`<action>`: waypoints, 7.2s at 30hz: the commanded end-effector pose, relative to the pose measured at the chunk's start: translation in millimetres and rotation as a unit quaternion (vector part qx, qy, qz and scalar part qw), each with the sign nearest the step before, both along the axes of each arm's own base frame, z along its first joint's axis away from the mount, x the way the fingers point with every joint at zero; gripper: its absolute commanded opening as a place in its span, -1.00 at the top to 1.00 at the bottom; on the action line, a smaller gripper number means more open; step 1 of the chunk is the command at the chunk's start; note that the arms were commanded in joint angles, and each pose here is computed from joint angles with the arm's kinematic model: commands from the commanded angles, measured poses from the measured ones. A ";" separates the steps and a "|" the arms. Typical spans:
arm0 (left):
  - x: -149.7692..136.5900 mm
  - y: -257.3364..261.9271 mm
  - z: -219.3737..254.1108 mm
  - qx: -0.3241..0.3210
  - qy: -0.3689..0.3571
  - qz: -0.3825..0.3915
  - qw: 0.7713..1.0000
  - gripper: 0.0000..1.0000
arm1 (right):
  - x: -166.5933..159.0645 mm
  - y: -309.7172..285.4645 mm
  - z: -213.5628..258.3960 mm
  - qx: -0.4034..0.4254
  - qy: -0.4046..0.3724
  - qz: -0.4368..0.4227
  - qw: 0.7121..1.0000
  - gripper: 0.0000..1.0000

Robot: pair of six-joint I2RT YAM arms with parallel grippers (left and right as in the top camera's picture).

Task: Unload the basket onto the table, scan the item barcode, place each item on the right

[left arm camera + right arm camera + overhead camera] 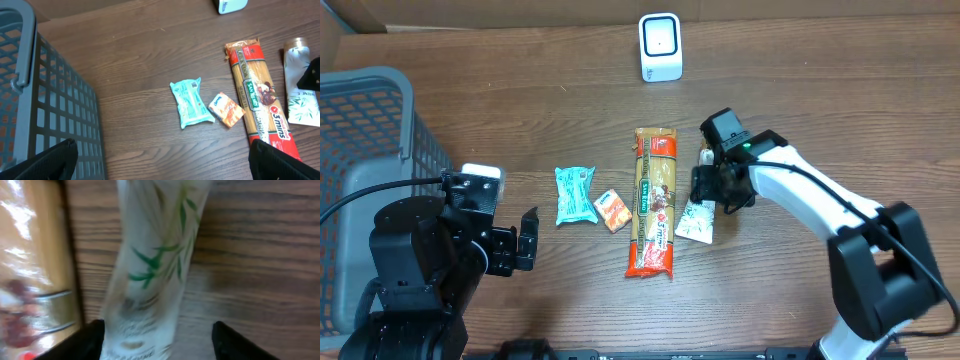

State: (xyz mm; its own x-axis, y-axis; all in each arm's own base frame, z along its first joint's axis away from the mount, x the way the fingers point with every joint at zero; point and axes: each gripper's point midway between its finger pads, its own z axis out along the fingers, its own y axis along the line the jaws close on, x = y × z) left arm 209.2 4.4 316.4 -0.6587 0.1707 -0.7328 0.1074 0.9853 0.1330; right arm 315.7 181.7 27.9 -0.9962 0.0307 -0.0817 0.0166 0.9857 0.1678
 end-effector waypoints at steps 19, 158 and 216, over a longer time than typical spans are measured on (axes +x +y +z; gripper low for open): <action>0.3 2.4 1.5 0.012 -0.003 -0.002 1.000 -0.99 | 7.1 43.9 52.0 0.244 -0.005 0.162 0.956 0.93; 0.3 2.4 1.5 0.012 -0.003 -0.002 1.000 -1.00 | -1.4 -96.7 -2.3 0.125 -0.006 0.082 0.989 -0.16; 0.3 2.4 1.5 0.012 -0.003 -0.002 1.000 -1.00 | -19.8 -80.9 -29.7 0.186 0.023 -0.030 0.982 -0.15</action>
State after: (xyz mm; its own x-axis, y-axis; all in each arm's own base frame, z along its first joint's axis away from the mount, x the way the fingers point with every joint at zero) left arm 209.2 4.4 316.4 -0.6586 0.1711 -0.7328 0.1076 0.9852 0.1333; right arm 309.1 103.7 11.1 -0.9941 0.0875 -0.0639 0.0403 0.8462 0.5313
